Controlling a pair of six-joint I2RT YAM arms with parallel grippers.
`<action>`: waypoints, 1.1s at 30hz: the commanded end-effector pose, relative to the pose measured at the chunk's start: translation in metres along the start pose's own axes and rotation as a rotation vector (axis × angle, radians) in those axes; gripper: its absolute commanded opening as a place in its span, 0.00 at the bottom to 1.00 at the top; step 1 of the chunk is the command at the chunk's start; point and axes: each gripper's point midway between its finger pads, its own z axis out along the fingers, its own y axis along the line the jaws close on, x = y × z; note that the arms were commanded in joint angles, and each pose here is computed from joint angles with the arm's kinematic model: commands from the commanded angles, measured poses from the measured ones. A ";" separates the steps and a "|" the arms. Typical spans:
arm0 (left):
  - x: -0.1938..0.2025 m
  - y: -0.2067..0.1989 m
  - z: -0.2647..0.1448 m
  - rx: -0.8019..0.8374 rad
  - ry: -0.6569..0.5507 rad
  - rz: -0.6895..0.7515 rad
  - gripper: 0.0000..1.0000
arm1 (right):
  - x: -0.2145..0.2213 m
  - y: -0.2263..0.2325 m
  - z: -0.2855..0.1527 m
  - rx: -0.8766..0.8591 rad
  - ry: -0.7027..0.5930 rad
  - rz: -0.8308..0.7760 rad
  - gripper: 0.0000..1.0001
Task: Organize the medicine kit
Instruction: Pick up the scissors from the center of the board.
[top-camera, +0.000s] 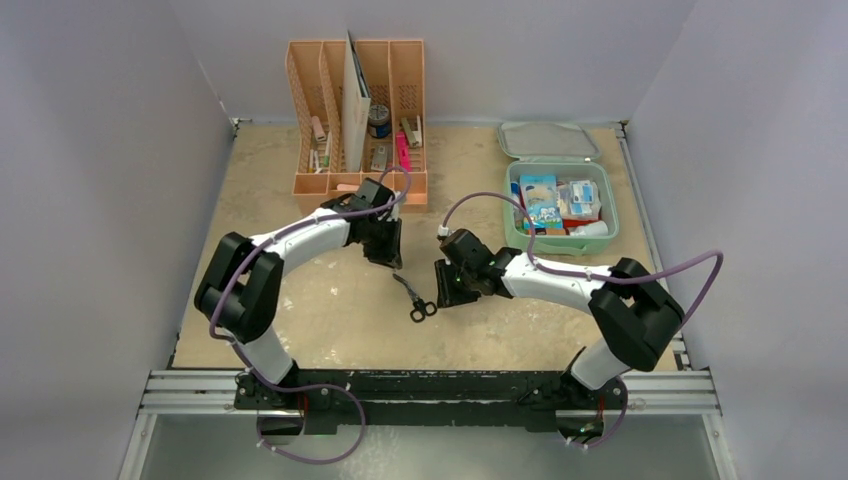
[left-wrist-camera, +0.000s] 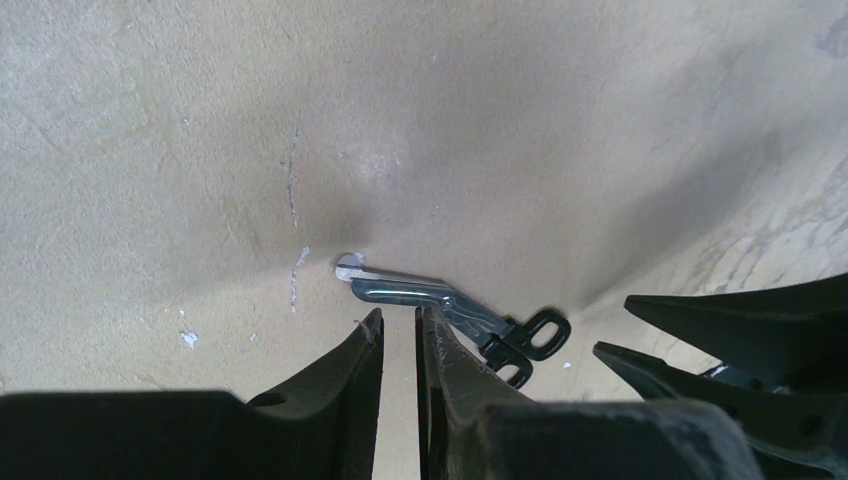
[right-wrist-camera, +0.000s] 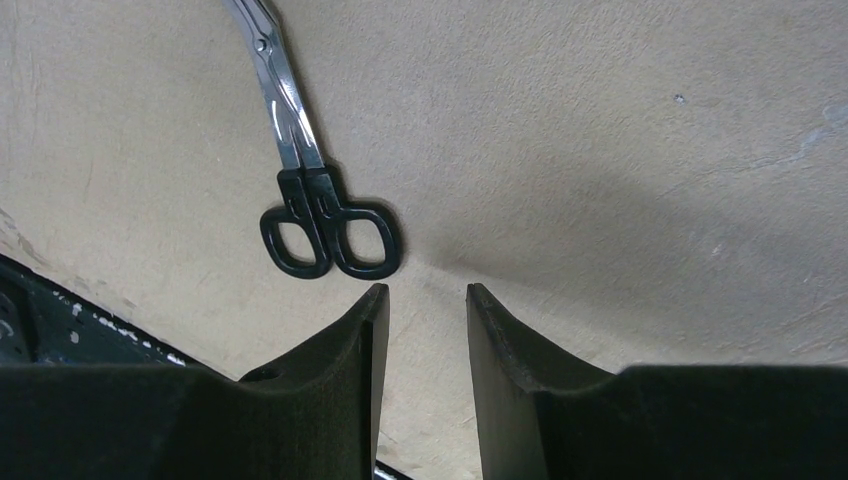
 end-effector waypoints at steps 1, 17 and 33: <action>0.000 0.005 0.009 -0.032 0.014 0.028 0.15 | -0.006 0.003 -0.004 -0.019 -0.027 -0.017 0.37; 0.014 0.025 0.030 -0.096 0.070 0.011 0.09 | -0.014 0.009 0.002 -0.032 -0.034 -0.022 0.38; 0.028 0.035 0.034 -0.137 0.109 -0.019 0.04 | -0.019 0.021 0.023 -0.064 -0.007 0.000 0.36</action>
